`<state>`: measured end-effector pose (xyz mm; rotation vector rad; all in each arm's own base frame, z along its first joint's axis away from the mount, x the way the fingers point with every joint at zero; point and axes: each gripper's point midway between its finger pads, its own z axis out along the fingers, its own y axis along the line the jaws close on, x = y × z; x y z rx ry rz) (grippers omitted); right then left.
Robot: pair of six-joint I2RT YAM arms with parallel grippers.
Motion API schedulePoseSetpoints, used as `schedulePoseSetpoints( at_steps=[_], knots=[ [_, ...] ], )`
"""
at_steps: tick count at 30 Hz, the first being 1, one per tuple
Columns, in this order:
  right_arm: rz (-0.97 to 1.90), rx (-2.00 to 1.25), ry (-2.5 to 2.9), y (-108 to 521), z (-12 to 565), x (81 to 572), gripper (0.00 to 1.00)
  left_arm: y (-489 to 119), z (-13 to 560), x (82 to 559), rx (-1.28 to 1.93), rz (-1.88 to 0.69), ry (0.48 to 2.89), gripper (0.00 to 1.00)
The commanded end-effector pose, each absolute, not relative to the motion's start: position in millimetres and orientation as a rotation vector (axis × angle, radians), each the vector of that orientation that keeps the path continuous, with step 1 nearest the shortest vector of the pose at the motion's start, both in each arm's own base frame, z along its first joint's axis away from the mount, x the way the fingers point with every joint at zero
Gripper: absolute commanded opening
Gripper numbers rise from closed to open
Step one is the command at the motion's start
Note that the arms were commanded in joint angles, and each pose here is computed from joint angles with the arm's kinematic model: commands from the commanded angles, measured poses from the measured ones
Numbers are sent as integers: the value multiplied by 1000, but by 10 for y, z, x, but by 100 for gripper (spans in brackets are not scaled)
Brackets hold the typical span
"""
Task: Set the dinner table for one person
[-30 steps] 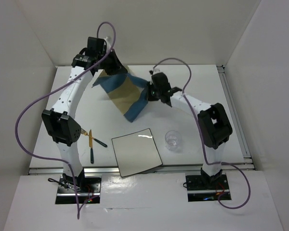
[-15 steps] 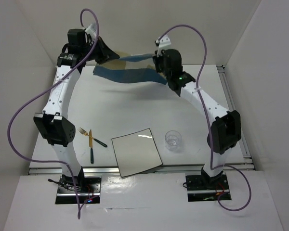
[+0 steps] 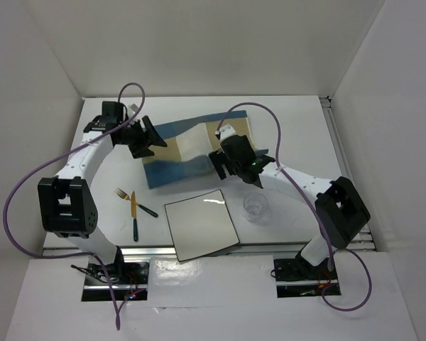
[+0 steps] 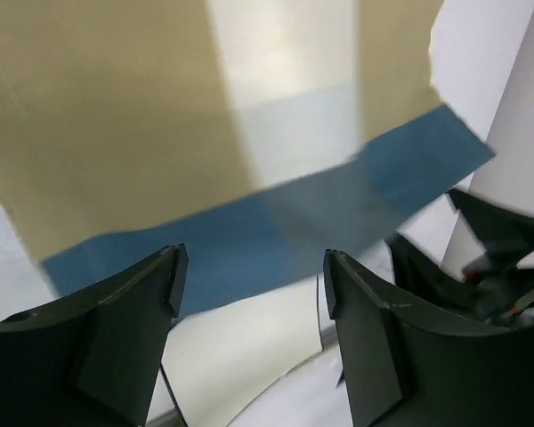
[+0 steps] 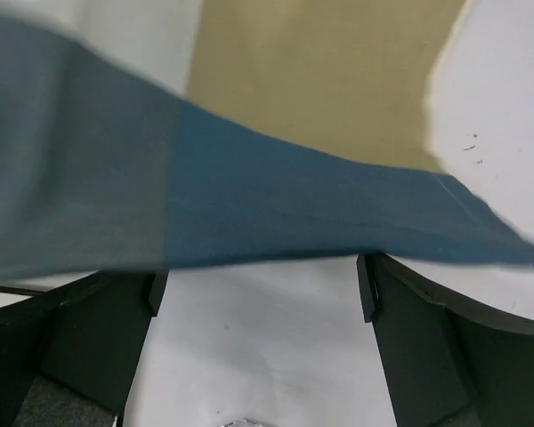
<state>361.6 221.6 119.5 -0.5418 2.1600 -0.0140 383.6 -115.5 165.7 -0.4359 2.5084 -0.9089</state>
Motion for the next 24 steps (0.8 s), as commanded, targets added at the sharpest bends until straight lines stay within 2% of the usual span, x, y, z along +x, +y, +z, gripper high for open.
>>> schedulePoseSetpoints(
  at_steps=[1,6,8,11,12,13,14,15,16,19,21,24],
  knots=[
    [-3,-496,2111,2198,1670,3579,100,-996,2181,4169,-328,-787,2371,80],
    [99,-439,2041,2143,2077,3409,98,-705,2343,4488,-380,-582,2372,80],
    [152,-352,2070,2069,2135,3382,98,-658,2270,4441,-411,-544,2414,73],
    [215,-283,2167,2020,2014,3397,85,-620,2031,4262,-508,-513,2483,59],
    [242,-150,2190,1924,2075,3524,82,-616,1943,4187,-561,-510,2503,49],
    [252,-97,2262,1858,1981,3521,65,-622,1901,4084,-587,-513,2515,45],
    [252,-36,2325,1817,1841,3596,58,-626,1638,3891,-632,-503,2586,43],
    [274,105,2334,1676,1907,3747,53,-617,1540,3811,-677,-492,2600,43],
    [311,135,2371,1657,1855,3775,53,-621,1438,3708,-709,-489,2626,47],
    [265,477,2426,1180,1660,3962,51,-645,1082,3344,-791,-428,2723,65],
    [454,513,2481,1174,1521,4026,51,-646,917,3140,-831,-387,2768,70],
    [622,602,2527,1009,1222,4046,52,-584,773,3041,-864,-324,2789,70]
  ],
)
